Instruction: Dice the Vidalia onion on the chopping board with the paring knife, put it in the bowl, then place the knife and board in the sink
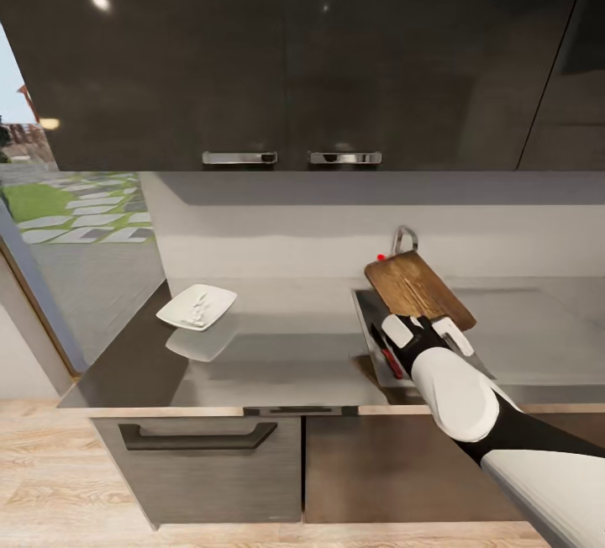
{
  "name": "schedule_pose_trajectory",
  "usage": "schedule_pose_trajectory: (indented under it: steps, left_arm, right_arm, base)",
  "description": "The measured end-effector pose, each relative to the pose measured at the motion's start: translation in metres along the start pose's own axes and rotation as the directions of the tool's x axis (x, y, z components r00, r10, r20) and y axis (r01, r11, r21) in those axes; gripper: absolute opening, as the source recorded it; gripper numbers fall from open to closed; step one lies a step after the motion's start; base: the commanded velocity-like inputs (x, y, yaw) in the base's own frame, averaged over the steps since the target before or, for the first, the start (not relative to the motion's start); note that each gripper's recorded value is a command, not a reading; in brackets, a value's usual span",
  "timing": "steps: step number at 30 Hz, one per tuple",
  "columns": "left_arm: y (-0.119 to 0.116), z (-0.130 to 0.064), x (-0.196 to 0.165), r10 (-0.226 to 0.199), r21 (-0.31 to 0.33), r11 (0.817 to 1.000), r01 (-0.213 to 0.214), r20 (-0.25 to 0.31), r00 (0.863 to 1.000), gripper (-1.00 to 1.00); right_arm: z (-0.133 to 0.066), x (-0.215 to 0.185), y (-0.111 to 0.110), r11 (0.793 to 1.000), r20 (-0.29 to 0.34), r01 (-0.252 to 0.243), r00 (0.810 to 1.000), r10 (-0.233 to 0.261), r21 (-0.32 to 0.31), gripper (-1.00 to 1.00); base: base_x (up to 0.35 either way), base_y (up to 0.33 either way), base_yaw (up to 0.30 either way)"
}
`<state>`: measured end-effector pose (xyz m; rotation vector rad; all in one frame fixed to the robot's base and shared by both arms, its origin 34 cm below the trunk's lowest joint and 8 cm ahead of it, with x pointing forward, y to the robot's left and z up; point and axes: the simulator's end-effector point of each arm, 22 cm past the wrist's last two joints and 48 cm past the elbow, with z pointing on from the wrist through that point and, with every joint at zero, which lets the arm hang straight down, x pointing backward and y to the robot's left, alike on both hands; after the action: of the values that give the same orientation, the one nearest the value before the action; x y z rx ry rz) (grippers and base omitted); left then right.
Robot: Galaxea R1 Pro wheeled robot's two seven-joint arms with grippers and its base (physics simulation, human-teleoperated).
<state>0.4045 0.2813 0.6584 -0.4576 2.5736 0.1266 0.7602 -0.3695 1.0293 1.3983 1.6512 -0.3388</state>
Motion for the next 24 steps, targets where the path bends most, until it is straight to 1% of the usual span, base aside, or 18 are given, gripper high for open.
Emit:
schedule_pose_trajectory:
  steps: [3, 7, 14, 20, 22, 24]
  left_arm:
    - [0.0, 0.0, 0.0, 0.0, 0.0, 1.0, 0.0, 0.0, 1.0, 1.0]
    - [0.0, 0.0, 0.0, 0.0, 0.0, 1.0, 0.0, 0.0, 1.0, 1.0]
    - [0.0, 0.0, 0.0, 0.0, 0.0, 1.0, 0.0, 0.0, 1.0, 1.0]
    - [0.0, 0.0, 0.0, 0.0, 0.0, 1.0, 0.0, 0.0, 1.0, 1.0]
    - [0.0, 0.0, 0.0, 0.0, 0.0, 1.0, 0.0, 0.0, 1.0, 1.0]
    - [0.0, 0.0, 0.0, 0.0, 0.0, 1.0, 0.0, 0.0, 1.0, 1.0]
  right_arm:
    - [0.0, 0.001, -0.005, 1.0, 0.002, -0.011, 1.0, 0.011, 0.018, -1.0]
    - [0.0, 0.003, -0.016, 0.998, -0.002, -0.018, 1.0, 0.019, 0.067, -1.0]
    - [-0.001, 0.003, -0.021, 0.996, -0.004, -0.019, 1.0, 0.019, 0.09, -1.0]
    - [-0.003, 0.004, -0.037, 0.986, -0.011, -0.021, 1.0, 0.023, 0.163, -1.0]
    - [-0.004, 0.004, -0.04, 0.983, -0.015, -0.015, 1.0, 0.018, 0.181, -1.0]
    - [-0.005, 0.007, -0.042, 0.981, -0.034, 0.006, 0.999, 0.001, 0.196, -1.0]
  base:
    - [0.0, 0.0, 0.0]
    - [0.0, 0.0, 0.0]
    - [0.0, 0.0, 0.0]
    - [0.0, 0.0, 0.0]
    - [0.0, 0.0, 0.0]
    - [0.0, 0.0, 0.0]
